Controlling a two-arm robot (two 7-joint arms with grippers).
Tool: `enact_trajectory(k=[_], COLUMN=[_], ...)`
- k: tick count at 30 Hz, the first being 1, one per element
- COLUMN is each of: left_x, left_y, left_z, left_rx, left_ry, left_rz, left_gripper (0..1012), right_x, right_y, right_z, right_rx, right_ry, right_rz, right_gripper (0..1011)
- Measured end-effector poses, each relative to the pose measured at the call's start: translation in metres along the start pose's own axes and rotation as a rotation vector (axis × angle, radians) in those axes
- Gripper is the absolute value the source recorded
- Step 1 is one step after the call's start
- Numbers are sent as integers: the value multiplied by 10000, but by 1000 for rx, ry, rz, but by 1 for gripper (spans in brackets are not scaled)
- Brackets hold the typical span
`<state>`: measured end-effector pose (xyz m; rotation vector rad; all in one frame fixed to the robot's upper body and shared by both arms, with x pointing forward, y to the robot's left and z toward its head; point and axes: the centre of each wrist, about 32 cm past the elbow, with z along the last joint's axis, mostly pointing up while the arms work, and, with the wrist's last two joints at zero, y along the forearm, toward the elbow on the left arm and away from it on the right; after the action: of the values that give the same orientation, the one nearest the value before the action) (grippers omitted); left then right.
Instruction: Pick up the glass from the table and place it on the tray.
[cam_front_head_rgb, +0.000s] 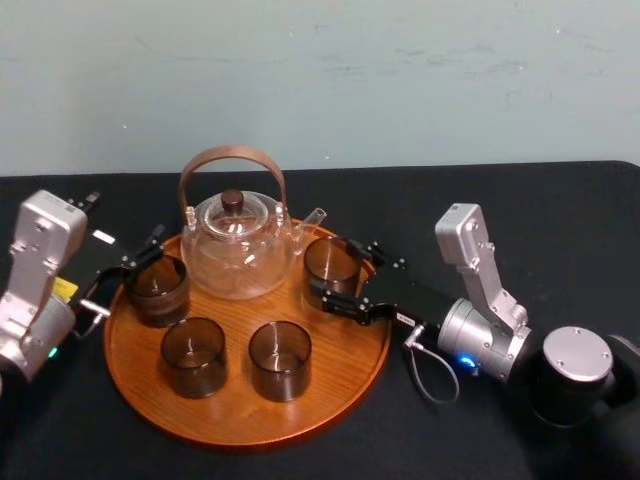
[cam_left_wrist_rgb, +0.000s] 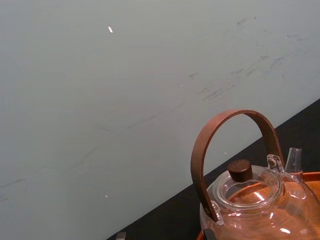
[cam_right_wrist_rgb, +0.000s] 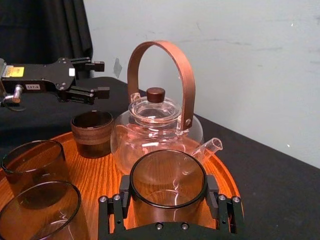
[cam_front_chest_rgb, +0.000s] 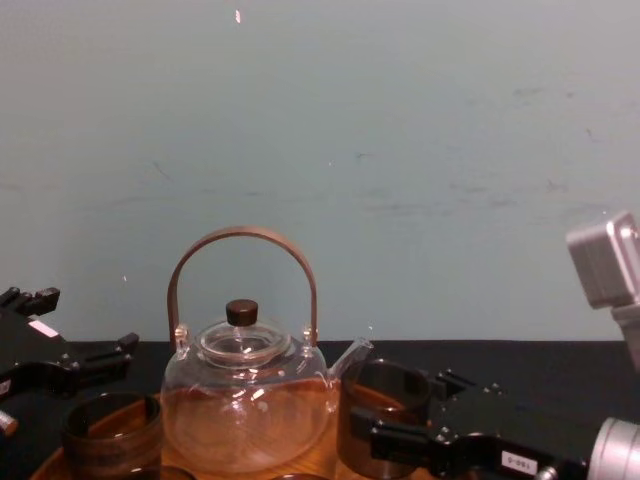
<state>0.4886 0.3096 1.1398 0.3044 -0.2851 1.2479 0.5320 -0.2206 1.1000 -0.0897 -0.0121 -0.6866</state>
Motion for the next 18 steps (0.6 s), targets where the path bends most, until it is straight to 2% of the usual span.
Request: enact_trajectory(k=[18], left_x=[0], left_y=[0], left_z=[0], left_rx=[0], left_ry=[0], left_rz=[0], left_gripper=[1001], right_x=[3], right_y=[66], right_z=[-117], right_rx=[-37], right_ry=[9], right_rz=[-3], right_gripper=[899])
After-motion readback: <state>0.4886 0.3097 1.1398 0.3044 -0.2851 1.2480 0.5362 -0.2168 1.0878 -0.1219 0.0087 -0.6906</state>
